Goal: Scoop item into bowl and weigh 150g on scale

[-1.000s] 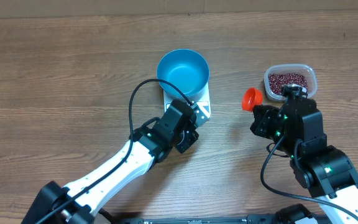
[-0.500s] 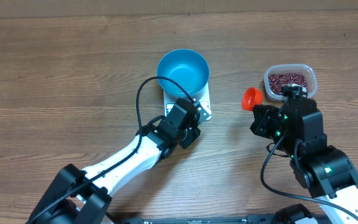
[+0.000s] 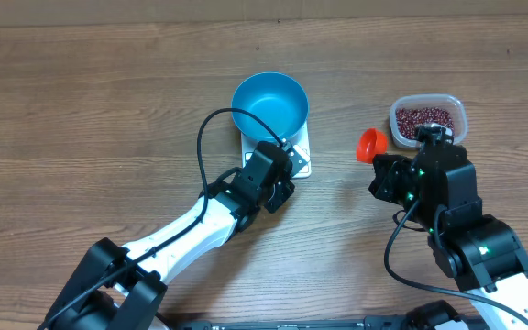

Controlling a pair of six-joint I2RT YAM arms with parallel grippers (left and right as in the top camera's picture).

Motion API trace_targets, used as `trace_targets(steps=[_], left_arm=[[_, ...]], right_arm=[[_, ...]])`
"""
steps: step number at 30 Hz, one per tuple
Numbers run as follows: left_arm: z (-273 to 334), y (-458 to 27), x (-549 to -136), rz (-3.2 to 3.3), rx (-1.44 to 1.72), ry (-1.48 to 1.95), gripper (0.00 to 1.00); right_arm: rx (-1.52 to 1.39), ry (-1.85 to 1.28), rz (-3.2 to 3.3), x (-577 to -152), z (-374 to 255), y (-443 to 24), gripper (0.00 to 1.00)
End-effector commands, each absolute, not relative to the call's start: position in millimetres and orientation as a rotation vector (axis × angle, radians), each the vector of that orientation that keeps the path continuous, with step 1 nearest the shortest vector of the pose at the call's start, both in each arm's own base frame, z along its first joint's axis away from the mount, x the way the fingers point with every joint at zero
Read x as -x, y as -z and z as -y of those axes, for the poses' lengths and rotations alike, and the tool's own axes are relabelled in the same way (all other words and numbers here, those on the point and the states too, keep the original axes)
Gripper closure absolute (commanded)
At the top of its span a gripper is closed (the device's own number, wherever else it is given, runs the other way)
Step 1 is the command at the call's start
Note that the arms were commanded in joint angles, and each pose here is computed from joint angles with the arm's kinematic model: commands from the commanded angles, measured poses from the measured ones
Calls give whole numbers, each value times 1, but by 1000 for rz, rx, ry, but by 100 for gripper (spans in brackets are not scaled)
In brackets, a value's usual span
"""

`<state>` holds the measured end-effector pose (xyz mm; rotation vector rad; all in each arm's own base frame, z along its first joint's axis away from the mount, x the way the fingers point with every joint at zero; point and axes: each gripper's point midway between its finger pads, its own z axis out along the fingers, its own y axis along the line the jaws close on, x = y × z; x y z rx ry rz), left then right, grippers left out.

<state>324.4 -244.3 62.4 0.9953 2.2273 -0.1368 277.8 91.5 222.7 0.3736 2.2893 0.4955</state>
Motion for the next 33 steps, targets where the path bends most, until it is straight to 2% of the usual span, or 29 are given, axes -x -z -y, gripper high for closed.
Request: trace_targets(steps=[1,9,33], left_arm=[[243,-55,-327,-2227,-1000,126,96],[242,-29,-331,-2264,-1004,95,96],[244,-39,-356,-2181,-935,54,96]], right_arm=[[-366,-521,-2235,-283,-93,-243,96],[-366,-520,-2234,-283,-93,-243,96],[-365,-522,-2230,-284,-93,-244,96]])
